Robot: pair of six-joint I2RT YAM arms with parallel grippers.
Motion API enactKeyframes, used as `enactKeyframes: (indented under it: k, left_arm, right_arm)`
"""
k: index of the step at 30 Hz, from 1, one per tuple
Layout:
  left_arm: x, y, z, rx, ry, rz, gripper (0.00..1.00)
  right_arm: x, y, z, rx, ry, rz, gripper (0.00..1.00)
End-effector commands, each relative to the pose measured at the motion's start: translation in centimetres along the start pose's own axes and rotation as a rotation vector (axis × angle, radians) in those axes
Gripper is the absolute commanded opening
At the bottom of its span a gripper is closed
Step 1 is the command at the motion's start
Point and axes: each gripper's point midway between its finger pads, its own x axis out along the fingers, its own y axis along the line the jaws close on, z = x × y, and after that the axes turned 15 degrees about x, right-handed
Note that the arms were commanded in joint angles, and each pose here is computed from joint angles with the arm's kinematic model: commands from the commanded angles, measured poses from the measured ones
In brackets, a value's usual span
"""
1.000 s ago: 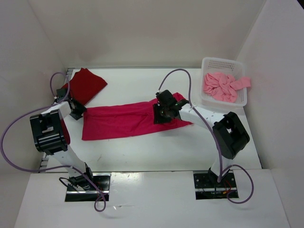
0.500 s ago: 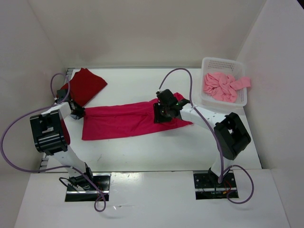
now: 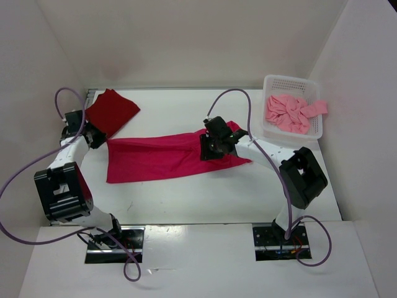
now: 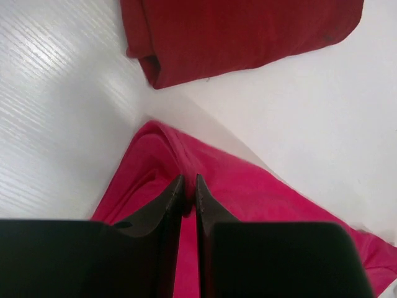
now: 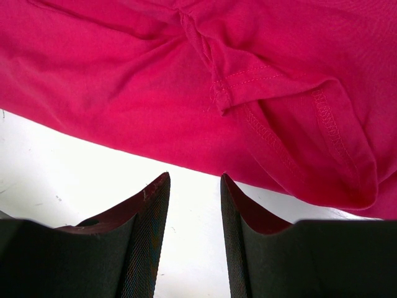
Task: Fold and stack the t-shirts
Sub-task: Fold the other side of the tshirt into a rectangle
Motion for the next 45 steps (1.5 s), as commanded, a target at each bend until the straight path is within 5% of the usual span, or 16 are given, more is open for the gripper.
enactKeyframes:
  k: [1, 7, 11, 16, 20, 23, 27, 45]
  left_arm:
    - [-0.6, 0.6, -0.5, 0.03, 0.001, 0.009, 0.2]
    - [-0.7, 2.3, -3.0, 0.036, 0.031, 0.064, 0.24]
    - [-1.9, 4.0, -4.5, 0.025, 0.04, 0.143, 0.36]
    - [-5.0, 2.2, -1.5, 0.031, -0.078, 0.085, 0.36]
    - [-4.5, -2.2, -0.5, 0.036, -0.069, -0.057, 0.28]
    - [-2.1, -5.5, -2.8, 0.042, 0.006, -0.136, 0.18]
    - [1.0, -7.9, -6.3, 0.056, 0.104, -0.194, 0.16]
    - [1.5, -2.2, -11.9, 0.113, 0.257, -0.051, 0.2]
  right_arm:
    - [0.3, 0.2, 0.6, -0.01, -0.025, 0.02, 0.44]
    - [0.4, -0.1, 1.0, -0.001, -0.046, -0.003, 0.44]
    - [-0.2, 1.0, 2.4, 0.007, -0.08, 0.014, 0.44]
    - [0.9, 1.2, 5.1, 0.023, -0.125, -0.012, 0.11]
    - [2.6, 2.3, 7.5, 0.012, -0.161, 0.01, 0.01]
    - [4.3, 3.4, 8.3, 0.01, -0.158, 0.04, 0.01]
    - [6.5, 5.4, 9.1, 0.024, -0.128, 0.097, 0.01]
    - [8.5, 1.6, 4.2, 0.076, -0.025, 0.034, 0.01]
